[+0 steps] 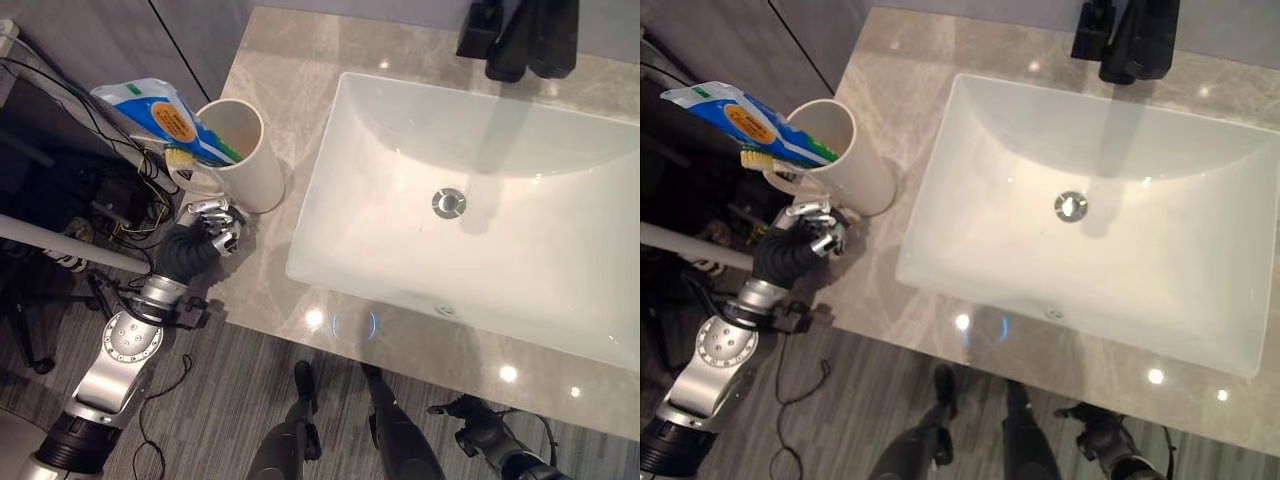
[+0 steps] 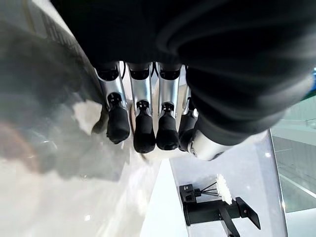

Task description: Put brush and paste in cup on sink, flatten towel.

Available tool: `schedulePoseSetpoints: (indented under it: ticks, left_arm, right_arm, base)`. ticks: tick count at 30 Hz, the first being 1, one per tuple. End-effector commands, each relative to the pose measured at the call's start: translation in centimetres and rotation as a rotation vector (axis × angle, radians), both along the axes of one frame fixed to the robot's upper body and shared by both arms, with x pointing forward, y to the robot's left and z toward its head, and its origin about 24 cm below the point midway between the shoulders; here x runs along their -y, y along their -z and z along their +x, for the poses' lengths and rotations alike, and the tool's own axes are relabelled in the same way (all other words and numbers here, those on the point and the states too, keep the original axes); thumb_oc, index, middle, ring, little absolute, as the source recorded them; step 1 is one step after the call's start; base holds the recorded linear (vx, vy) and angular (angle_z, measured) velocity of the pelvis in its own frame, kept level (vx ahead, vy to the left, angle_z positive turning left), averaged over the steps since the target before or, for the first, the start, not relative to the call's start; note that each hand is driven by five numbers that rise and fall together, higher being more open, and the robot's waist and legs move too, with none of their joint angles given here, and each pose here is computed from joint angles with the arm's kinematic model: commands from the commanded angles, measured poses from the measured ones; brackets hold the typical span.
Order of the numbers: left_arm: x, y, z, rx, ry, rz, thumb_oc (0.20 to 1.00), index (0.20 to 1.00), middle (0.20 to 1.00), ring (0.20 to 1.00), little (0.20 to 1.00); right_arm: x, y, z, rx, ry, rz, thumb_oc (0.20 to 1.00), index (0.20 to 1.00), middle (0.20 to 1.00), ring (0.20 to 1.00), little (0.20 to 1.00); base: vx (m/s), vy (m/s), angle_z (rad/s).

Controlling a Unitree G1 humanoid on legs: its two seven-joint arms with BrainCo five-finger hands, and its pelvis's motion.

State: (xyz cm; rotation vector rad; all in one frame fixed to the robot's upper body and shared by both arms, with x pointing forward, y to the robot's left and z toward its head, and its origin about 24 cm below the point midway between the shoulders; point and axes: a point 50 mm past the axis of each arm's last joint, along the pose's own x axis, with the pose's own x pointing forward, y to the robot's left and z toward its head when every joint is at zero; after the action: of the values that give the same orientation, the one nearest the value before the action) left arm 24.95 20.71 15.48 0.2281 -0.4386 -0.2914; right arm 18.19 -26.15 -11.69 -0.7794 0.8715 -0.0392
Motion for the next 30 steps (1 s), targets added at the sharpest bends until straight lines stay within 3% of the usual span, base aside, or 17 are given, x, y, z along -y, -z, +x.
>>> schedulePoseSetpoints:
  ticks: [1, 12, 30]
  left_arm:
    - [1.0, 1.7, -1.1, -0.081, 0.078, 0.009, 0.2, 0.2, 0.2, 0.2, 0.2]
    - [2.3, 1.6, -0.4, -0.065, 0.117, -0.021, 0.2, 0.2, 0.2, 0.2, 0.2]
    - [0.2, -2.3, 2.0, 0.178, -0.173, -0.07, 0.2, 0.2, 0.2, 0.2, 0.2]
  right_arm:
    - [0.2, 0.4, -1.2, -0.014, 0.023, 0.0, 1.0, 1.0, 1.0, 1.0, 1.0]
    - [-0.1, 0.8, -1.5, -0.032, 0.025, 0.011, 1.0, 1.0, 1.0, 1.0, 1.0]
    - [-0.1, 0.7, -1.7, 0.011, 0.066, 0.026, 1.0, 1.0, 1.0, 1.0, 1.0]
  base:
    - [-0.03, 0.019, 0.02]
    - [-0.02, -0.008, -0.01]
    - [0.0, -0.022, -0.09]
